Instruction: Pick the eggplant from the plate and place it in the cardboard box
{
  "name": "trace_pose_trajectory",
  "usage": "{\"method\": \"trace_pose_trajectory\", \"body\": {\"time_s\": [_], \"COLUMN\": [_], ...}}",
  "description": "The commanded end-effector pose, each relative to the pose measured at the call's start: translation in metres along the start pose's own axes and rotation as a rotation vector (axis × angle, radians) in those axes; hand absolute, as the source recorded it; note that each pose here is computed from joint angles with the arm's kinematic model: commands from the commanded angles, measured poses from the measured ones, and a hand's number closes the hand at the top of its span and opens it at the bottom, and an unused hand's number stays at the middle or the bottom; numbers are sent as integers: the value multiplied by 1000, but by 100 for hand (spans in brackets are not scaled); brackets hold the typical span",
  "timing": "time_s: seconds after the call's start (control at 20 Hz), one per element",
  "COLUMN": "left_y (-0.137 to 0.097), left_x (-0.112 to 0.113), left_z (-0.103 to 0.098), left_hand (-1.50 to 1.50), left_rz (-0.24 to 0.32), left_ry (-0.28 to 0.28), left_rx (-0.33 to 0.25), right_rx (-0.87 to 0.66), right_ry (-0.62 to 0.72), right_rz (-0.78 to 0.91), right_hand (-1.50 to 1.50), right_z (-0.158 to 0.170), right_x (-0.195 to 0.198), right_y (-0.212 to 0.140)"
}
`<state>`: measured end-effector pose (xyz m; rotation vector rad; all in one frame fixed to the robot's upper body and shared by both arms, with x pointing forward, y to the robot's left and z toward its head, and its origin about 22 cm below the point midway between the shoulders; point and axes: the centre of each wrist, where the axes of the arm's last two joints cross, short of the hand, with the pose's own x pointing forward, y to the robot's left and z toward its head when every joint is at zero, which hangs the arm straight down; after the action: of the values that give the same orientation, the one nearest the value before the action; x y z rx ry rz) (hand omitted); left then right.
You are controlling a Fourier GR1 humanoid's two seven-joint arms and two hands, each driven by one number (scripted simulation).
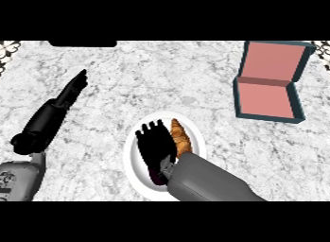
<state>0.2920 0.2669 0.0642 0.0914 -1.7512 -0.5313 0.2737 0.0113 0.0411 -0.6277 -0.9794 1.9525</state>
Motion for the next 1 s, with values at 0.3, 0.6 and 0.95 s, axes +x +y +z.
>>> {"method": "trace_pose_trajectory", "body": {"time_s": [0.3, 0.6, 0.95], "left_y": [13, 18, -4], "left_x": [-4, 0, 5], "left_z": [12, 9, -4], "left_hand": [0, 0, 0], "left_rz": [-3, -6, -2], "left_ry": [-2, -10, 18], "left_rx": [1, 11, 14], "right_rx": [-71, -192, -366], "right_ry": [-161, -202, -487], "right_rz": [61, 88, 60], "right_hand": [150, 150, 150], "right_z": [-14, -9, 20], "right_x": [-7, -9, -21], "right_y": [37, 24, 40]}}
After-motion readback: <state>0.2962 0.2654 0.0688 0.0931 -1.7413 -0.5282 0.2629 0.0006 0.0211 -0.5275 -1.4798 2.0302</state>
